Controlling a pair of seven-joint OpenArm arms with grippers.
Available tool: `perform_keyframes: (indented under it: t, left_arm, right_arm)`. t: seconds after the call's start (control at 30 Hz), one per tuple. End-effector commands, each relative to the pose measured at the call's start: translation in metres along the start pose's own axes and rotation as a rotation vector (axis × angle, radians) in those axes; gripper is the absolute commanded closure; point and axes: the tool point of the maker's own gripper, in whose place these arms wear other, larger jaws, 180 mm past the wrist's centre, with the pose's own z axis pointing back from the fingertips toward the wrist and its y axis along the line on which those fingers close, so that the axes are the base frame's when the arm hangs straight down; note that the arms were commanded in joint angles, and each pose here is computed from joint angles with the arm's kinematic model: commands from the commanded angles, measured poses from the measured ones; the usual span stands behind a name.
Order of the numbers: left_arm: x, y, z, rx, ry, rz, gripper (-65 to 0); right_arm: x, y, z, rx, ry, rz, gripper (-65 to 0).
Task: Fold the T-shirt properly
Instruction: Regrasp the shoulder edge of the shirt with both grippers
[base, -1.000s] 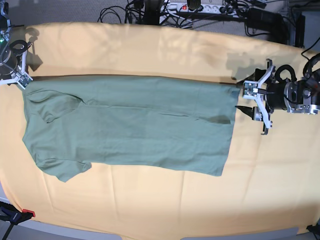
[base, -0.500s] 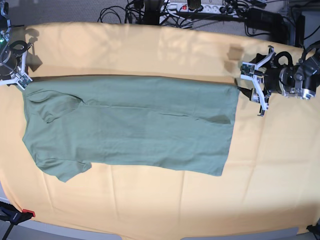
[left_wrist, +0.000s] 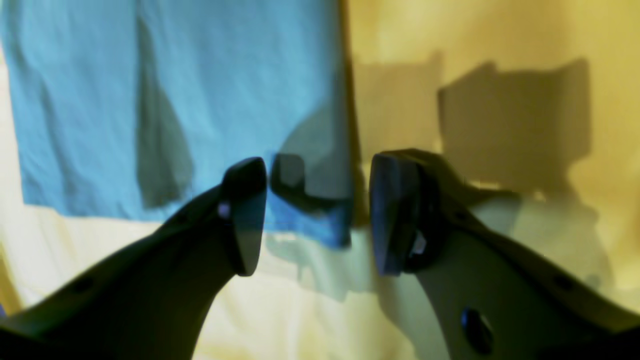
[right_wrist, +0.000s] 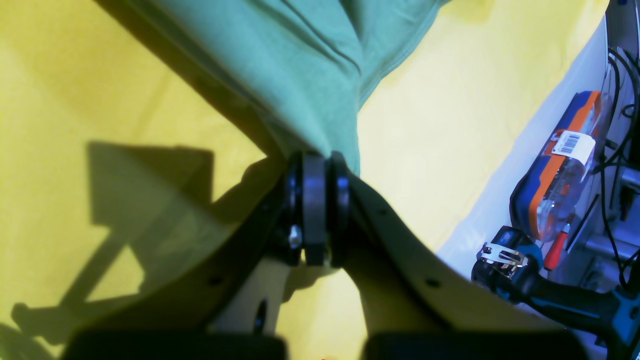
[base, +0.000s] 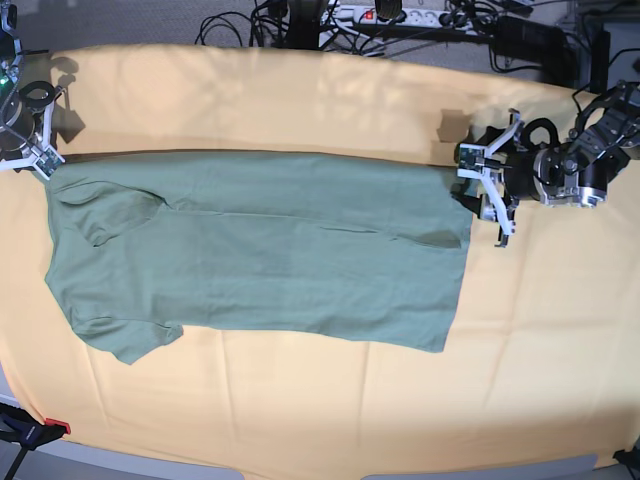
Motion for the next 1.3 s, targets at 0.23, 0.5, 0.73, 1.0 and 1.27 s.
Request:
perform_keyframes:
  t: [0.23, 0.5, 0.73, 1.0, 1.27]
  left_arm:
    - [-0.003, 0.031, 0.011, 0.110, 0.012, -0.031, -34.2]
    - [-0.002, 0.022, 0.010, 0.061, -0.004, -0.030, -34.2]
    - [-0.001, 0.022, 0.010, 0.064, -0.010, -0.031, -14.4]
    - [0.001, 0.059, 0.019, 0.224, -0.011, -0.036, 0.0]
    - [0.015, 0.026, 0.031, 0.034, -0.061, -0.026, 0.0]
  right_arm:
    - [0.005, -0.014, 0.003, -0.037, -0.017, 0.016, 0.0]
    - [0.005, -0.015, 0.003, -0.044, -0.018, 0.012, 0.0]
    - [0.005, -0.015, 0.003, -0.043, -0.017, 0.013, 0.0]
    - [0.007, -0.015, 0.003, -0.039, -0.020, 0.023, 0.0]
    - [-0.003, -0.007, 0.009, 0.124, 0.038, 0.099, 0.0]
